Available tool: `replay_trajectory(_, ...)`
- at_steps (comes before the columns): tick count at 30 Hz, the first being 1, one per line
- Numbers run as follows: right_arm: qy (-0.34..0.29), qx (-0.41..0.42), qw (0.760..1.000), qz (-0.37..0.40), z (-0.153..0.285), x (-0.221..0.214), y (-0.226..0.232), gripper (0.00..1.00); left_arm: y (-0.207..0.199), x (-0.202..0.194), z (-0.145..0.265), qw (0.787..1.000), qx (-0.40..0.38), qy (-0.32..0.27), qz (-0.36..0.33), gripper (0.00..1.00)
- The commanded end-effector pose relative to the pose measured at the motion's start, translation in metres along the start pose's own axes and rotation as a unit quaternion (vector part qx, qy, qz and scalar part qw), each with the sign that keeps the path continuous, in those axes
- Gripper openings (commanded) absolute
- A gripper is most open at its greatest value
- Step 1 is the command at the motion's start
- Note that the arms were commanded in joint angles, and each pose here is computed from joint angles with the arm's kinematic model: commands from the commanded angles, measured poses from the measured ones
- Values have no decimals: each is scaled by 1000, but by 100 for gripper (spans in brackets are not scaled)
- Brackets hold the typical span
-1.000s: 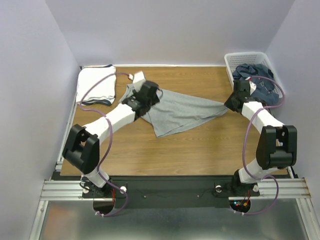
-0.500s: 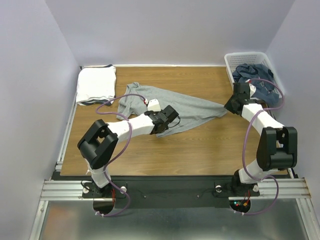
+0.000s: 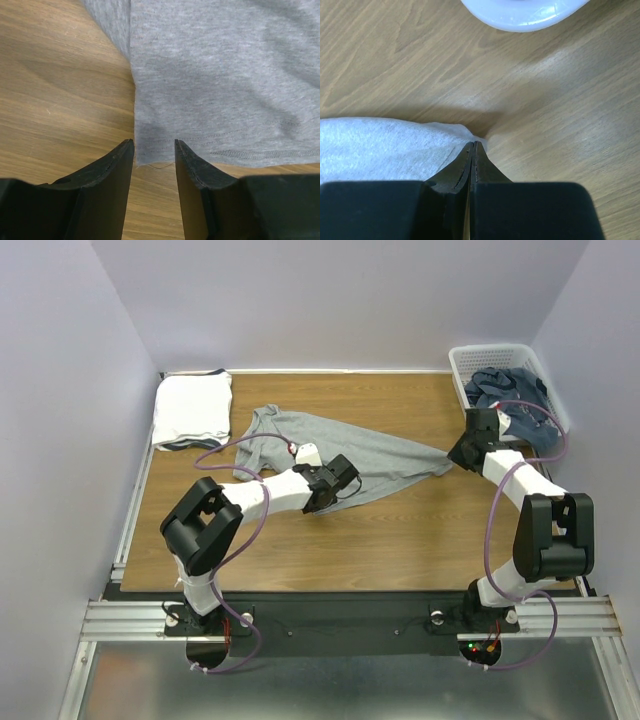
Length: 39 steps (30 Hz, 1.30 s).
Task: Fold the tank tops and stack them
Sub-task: Flatten the tank top out
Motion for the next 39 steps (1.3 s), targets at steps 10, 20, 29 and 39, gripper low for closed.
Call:
replay_trajectory(10, -28, 17, 999, -10, 7, 13, 5, 0, 8, -18, -3, 1000, -9, 18, 13, 47)
replay_trajectory(20, -27, 16, 999, -9, 5, 12, 6, 0, 12, -30, -15, 999, -16, 35, 16, 30)
replay_trajectory(29, -33, 11, 999, -6, 3, 17, 6, 0, 13, 65, 23, 996, -56, -58, 42, 0)
replay_trajectory(39, -66, 99, 992, -35, 42, 70, 44, 1, 35, 237, 189, 937, -208, -258, 114, 0)
Point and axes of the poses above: each gripper's point midway between its finger pads, its own z axis back along the fingers, its own y axis along the line the jaws close on, x = y × z, the point moved 2 cm from there along z, back along the fingers, and after that the axes turned 2 degrees about -z, right-handed, at the moved point
